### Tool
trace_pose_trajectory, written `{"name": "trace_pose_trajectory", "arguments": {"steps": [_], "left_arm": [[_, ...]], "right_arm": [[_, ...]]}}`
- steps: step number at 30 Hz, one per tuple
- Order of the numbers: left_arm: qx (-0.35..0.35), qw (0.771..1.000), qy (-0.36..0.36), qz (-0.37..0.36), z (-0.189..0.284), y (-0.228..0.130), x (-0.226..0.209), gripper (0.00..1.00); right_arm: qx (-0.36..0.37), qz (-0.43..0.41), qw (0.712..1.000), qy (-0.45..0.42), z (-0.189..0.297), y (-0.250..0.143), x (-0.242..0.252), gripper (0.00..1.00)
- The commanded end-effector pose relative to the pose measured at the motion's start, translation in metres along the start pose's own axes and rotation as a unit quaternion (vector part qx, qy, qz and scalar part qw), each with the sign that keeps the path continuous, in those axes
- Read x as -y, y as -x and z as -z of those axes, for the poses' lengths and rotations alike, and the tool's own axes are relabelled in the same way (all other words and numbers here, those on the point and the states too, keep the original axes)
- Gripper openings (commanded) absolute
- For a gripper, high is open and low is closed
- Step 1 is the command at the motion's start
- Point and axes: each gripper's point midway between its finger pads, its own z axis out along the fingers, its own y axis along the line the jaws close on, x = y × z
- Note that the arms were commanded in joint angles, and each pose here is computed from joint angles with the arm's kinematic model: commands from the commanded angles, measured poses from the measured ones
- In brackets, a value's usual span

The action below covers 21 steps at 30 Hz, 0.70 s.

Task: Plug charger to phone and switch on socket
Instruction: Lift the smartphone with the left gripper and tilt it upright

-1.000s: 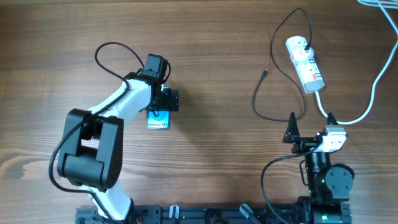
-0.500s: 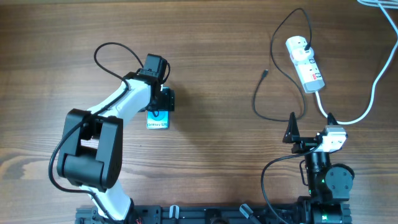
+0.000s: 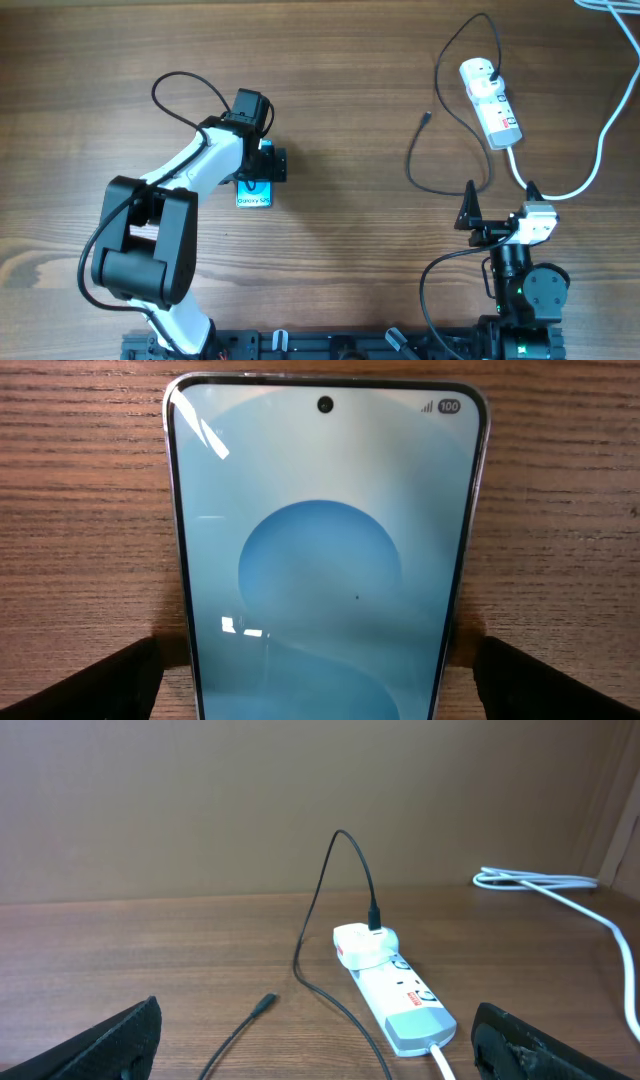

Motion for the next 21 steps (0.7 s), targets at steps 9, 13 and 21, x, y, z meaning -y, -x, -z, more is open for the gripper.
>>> {"name": "trace_pose_trajectory", "arguments": {"steps": [9,13,21], "left_arm": [[-0.073,0.997,0.001,0.006,-0.023,-0.04,-0.005,0.68],[-0.073,0.997,0.001,0.006,-0.022,-0.039,-0.005,0.64],[-0.067,0.998,-0.001,0.006,-0.005,-0.021,0.0,0.63]], "right_arm": [[0.005,0.006,1.0,0.009,0.001,0.002,-0.003,1.0],[0.005,0.006,1.0,0.009,0.001,0.002,-0.003,1.0],[0.005,0.006,1.0,0.009,0.001,0.002,-0.003,1.0]]}}
